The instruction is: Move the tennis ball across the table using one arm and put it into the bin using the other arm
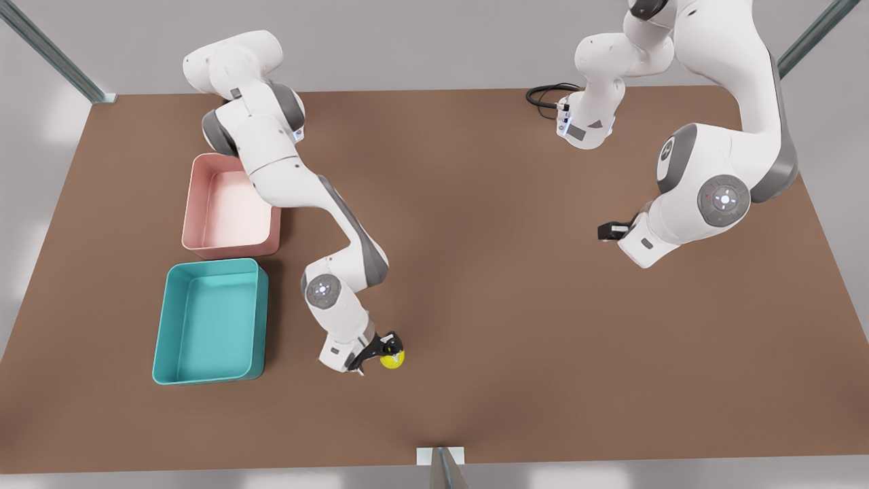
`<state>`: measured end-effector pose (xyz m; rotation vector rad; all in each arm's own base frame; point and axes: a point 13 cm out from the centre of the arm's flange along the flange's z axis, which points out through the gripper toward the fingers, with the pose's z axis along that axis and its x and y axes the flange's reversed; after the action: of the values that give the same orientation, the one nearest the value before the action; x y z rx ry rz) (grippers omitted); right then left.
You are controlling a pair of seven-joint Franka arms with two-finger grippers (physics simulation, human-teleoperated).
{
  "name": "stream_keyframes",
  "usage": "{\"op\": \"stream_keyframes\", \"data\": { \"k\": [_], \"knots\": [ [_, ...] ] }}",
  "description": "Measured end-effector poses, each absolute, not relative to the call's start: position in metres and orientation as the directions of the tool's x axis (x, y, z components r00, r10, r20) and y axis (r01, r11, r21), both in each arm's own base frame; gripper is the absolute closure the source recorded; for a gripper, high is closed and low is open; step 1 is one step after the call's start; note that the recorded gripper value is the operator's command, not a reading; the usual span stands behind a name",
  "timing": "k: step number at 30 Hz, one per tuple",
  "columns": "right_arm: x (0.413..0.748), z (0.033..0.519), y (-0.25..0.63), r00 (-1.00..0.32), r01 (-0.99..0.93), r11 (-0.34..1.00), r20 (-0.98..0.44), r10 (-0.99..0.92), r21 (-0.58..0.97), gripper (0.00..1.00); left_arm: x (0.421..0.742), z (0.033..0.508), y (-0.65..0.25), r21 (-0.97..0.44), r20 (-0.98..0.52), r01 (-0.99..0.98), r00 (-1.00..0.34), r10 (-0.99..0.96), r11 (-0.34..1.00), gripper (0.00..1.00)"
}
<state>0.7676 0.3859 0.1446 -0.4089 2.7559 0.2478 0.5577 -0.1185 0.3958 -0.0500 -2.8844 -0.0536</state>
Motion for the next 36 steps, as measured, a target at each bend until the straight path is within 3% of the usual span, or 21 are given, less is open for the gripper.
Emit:
{"op": "stream_keyframes", "data": {
  "k": [8,32,33,35,36],
  "knots": [
    [0.746,0.101,0.415,-0.886,-0.334,0.935,-0.376,-0.269,0.118,0.0,0.555,0.395,-0.118,0.05,0.263,-0.021,-0.964,-0.034,0.999,0.0],
    [0.741,0.028,0.411,-0.875,-0.31,0.943,-0.422,-0.235,0.118,0.0,0.55,0.388,-0.12,0.078,0.284,-0.094,-0.952,-0.112,0.993,0.0],
    [0.742,0.029,0.411,-0.874,-0.31,0.943,-0.427,-0.233,0.119,0.01,0.55,0.388,-0.12,0.078,0.283,-0.095,-0.952,-0.114,0.992,0.0],
    [0.744,0.03,0.412,-0.87,-0.31,0.943,-0.435,-0.231,0.12,0.21,0.55,0.388,-0.12,0.079,0.283,-0.098,-0.952,-0.117,0.992,0.0],
    [0.745,0.031,0.413,-0.868,-0.312,0.942,-0.439,-0.23,0.122,0.36,0.55,0.388,-0.12,0.08,0.284,-0.099,-0.952,-0.118,0.992,0.0]
  ]
}}
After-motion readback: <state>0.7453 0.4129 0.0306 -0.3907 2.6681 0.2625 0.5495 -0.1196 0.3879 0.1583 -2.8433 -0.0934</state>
